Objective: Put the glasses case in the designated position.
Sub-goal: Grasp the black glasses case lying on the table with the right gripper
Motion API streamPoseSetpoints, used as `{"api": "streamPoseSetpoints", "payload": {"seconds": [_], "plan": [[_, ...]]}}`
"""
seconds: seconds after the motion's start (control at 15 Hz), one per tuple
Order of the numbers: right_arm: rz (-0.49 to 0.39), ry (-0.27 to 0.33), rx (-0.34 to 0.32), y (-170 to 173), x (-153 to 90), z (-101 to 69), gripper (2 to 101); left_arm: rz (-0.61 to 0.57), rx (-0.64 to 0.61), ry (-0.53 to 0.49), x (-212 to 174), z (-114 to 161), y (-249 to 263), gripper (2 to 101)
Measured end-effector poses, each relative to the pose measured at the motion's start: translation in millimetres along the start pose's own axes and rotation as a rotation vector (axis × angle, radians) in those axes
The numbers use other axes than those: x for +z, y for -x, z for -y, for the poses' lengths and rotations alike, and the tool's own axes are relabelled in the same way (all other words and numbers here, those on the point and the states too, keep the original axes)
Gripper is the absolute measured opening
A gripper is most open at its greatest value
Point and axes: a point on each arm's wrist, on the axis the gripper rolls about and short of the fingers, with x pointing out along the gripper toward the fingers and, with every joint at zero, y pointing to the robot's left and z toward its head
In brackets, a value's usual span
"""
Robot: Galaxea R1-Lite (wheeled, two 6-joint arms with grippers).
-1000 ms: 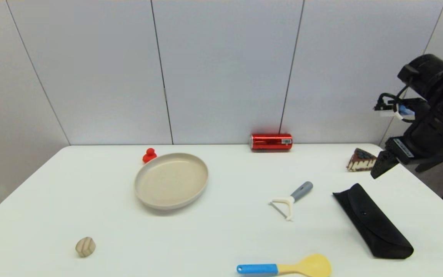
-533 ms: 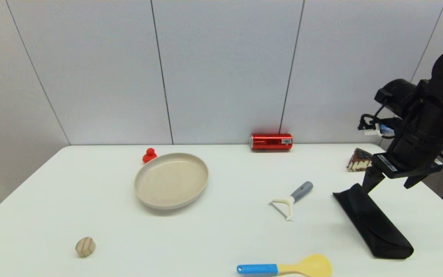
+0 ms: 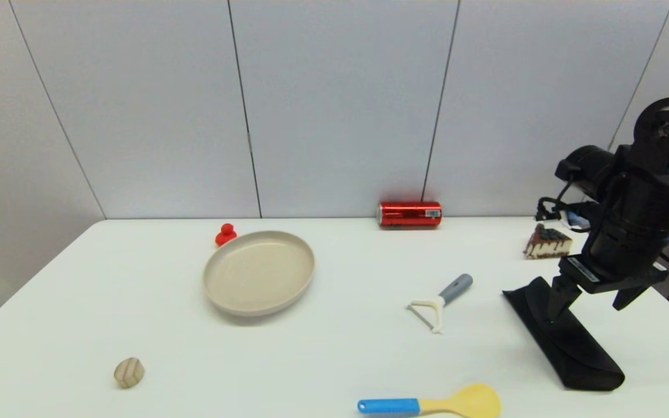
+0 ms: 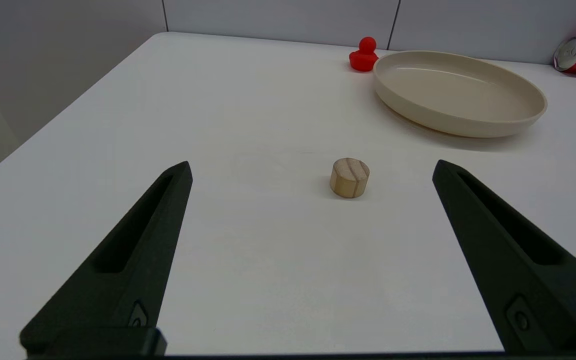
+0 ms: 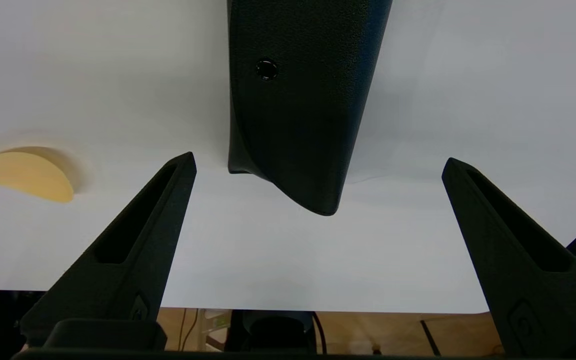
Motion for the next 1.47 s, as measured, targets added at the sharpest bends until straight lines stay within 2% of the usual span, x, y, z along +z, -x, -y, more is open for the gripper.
{"api": "streamPoseSetpoints", "payload": {"seconds": [0.27, 0.53, 1.13, 1.47], "plan": [[-0.021, -0.003, 0.003, -10, 5, -0.1, 97.3, 0.001, 0.000, 0.000, 0, 0, 0, 97.8], [0.022, 0.002, -0.003, -24, 16, -1.9, 97.3, 0.001, 0.000, 0.000, 0, 0, 0, 97.8], [0.043, 0.011, -0.006, -40, 28, -5.8, 97.4, 0.000, 0.000, 0.000, 0, 0, 0, 97.8], [0.022, 0.017, -0.034, -50, 31, -7.8, 97.3, 0.001, 0.000, 0.000, 0, 0, 0, 97.8]]}}
